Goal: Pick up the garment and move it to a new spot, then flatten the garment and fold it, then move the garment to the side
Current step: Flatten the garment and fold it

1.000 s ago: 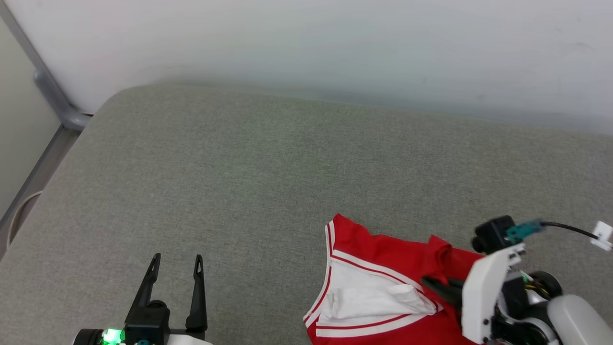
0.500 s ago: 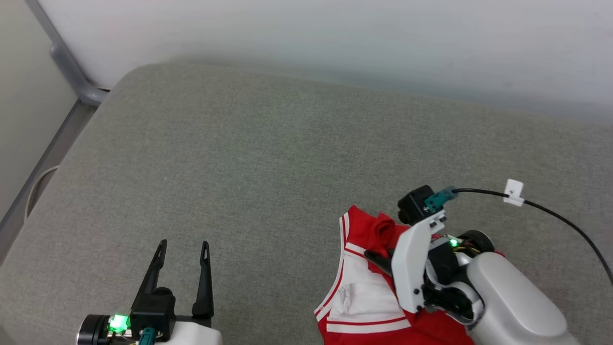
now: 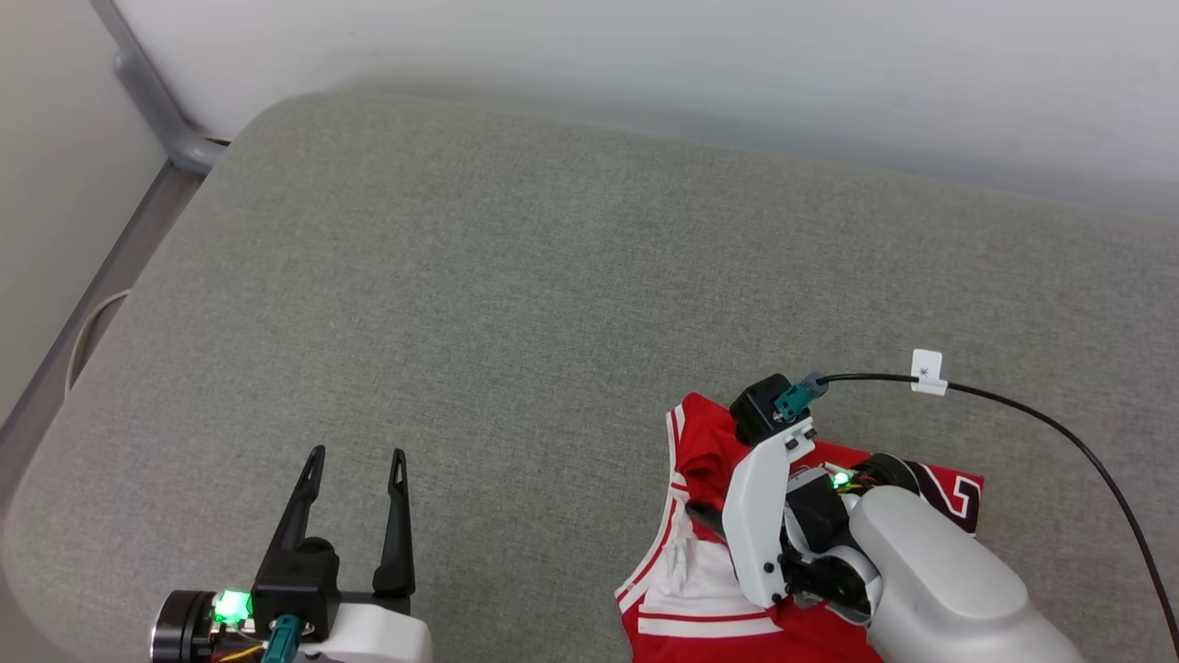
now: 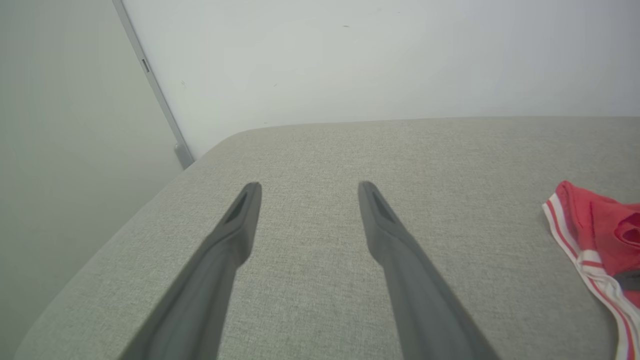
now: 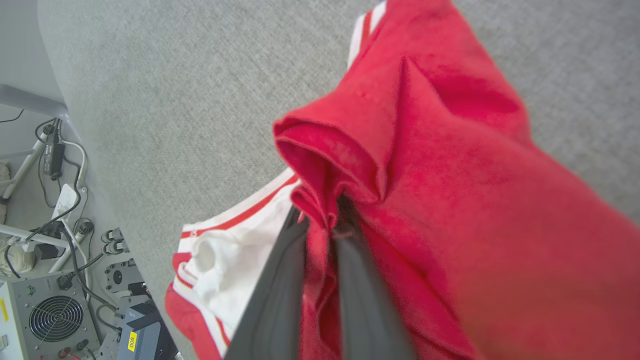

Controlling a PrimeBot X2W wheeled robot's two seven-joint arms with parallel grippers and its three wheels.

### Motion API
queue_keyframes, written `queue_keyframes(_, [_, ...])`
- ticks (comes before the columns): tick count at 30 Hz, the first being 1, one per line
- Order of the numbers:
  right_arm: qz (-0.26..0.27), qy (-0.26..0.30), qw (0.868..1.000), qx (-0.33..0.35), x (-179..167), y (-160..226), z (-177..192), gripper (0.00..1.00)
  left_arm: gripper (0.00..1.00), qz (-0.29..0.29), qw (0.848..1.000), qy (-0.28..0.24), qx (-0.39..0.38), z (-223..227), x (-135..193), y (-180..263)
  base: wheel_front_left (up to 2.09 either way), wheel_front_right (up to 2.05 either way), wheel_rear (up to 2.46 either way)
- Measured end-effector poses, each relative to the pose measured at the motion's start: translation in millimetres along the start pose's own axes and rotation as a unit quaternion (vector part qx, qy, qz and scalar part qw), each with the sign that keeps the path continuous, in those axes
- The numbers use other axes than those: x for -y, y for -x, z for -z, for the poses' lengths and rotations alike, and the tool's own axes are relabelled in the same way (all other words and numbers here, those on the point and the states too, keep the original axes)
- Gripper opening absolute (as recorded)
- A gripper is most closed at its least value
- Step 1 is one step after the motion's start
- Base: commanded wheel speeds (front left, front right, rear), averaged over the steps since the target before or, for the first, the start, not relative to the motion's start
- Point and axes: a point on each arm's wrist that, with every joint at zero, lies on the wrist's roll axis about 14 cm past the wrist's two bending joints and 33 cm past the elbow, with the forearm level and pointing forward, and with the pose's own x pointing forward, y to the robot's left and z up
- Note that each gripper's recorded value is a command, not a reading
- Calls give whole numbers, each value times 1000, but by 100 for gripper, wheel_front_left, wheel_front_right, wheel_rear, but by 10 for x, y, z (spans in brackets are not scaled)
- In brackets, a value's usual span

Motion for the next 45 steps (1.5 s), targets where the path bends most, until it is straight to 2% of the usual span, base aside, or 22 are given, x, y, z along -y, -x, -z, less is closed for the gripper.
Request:
queue_keyframes(1, [-2,-4,1000,10,-12,14,-29,96,100,0,1000,0,1,-3,-1,2,0,0,0])
queue_keyframes(2, [-3,-4,1000,22,-23,38,-66,100,100,1,1000,1,1,-5,2,9,0,0,0])
queue_keyframes(5, [-10,2,997,70,-73,162,-240,100,100,6,1000,2,2,-8,26,47,0,0,0])
queue_keyframes(9, [6,13,989,148,72,484,-451,100,100,15,1000,2,9,-38,60,88,0,0,0])
queue_keyframes(12, [33,15,978,204,261,782,-545,100,100,23,1000,4,14,-63,105,108,0,0,0])
queue_keyframes(14, [71,35,966,248,463,1028,-624,100,100,30,999,4,15,-66,146,118,0,0,0])
queue_keyframes(20, [176,60,907,378,856,1728,-749,100,100,48,999,6,23,-107,260,125,0,0,0])
queue_keyframes(23, [237,64,868,431,1027,2089,-727,100,100,56,998,6,26,-122,308,132,0,0,0])
queue_keyframes(28, [303,64,807,503,1019,2485,-590,100,100,69,997,5,35,-170,384,112,0,0,0])
queue_keyframes(30, [319,63,794,513,976,2548,-503,100,100,72,997,5,35,-173,399,108,0,0,0])
queue_keyframes(34, [338,38,780,526,903,2605,-302,100,100,77,996,3,38,-185,416,105,0,0,0])
queue_keyframes(37, [348,30,776,525,866,2641,-167,100,100,80,996,3,40,-200,430,105,0,0,0])
queue_keyframes(45, [355,2,781,513,795,2630,143,100,100,87,995,1,45,-222,451,112,0,0,0])
